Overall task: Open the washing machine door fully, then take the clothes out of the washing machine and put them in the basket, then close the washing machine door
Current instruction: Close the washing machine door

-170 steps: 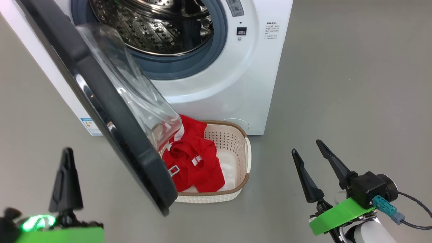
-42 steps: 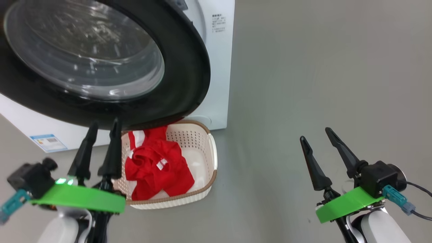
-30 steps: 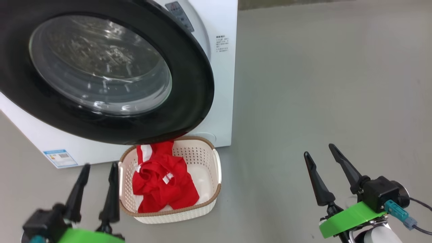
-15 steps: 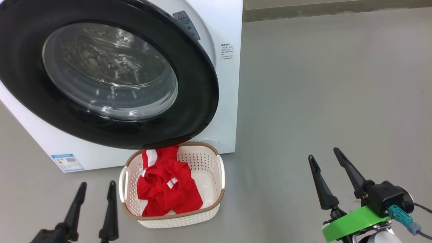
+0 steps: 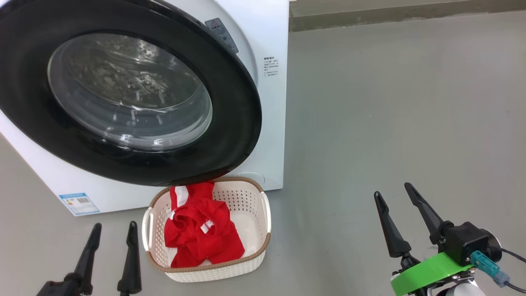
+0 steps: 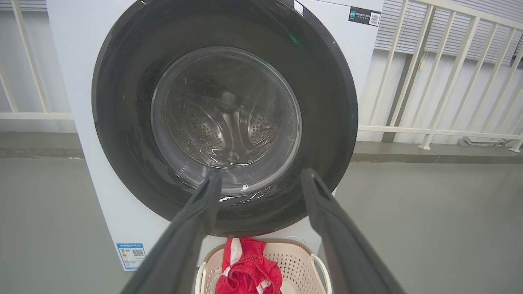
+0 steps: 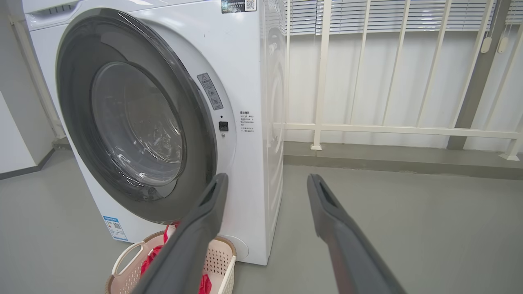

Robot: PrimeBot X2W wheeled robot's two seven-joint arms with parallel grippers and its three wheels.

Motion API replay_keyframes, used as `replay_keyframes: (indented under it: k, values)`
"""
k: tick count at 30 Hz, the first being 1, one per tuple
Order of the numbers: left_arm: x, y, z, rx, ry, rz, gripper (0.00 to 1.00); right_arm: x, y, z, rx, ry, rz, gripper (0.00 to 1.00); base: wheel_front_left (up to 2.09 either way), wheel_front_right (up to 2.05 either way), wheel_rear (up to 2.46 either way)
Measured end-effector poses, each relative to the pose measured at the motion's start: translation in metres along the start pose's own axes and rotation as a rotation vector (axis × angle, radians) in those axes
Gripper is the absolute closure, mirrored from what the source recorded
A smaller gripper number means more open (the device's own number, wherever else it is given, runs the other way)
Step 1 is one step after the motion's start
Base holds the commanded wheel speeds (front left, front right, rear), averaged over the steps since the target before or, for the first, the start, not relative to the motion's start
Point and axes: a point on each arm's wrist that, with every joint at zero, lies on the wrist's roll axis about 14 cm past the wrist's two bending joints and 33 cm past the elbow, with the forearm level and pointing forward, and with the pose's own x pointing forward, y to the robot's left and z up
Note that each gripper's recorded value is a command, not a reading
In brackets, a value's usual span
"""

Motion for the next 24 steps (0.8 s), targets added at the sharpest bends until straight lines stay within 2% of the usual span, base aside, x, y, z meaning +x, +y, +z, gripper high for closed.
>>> replay_keyframes:
  k: [4,5,6,7,13,18,24]
  values:
    - [-0.001,0.000,0.000,0.012,0.000,-0.004,0.00,0.001,0.004,-0.002,0.001,0.006,0.012,0.00,0.00,0.00,0.00]
    - [-0.002,0.001,-0.001,0.015,0.001,0.000,0.00,0.002,0.010,-0.008,-0.003,0.023,0.033,0.67,0.00,0.00,0.00]
    - [-0.003,0.002,-0.001,0.017,0.002,0.004,0.00,0.003,0.014,-0.012,-0.007,0.036,0.046,0.93,0.00,0.00,0.00]
    - [-0.004,0.003,-0.001,0.019,0.002,0.008,0.00,0.004,0.018,-0.016,-0.005,0.049,0.057,1.00,0.00,0.00,0.00]
    - [-0.011,0.014,0.002,0.009,-0.009,0.055,0.00,0.034,0.049,-0.019,-0.024,0.060,0.172,1.00,0.00,0.00,0.00]
    - [-0.017,0.023,0.002,0.003,-0.009,0.087,0.00,0.070,0.081,-0.022,-0.006,0.074,0.277,1.00,0.00,0.00,0.00]
    - [-0.015,0.031,-0.005,-0.002,0.011,0.121,0.00,0.120,0.117,-0.016,-0.043,0.072,0.409,1.00,0.00,0.00,0.00]
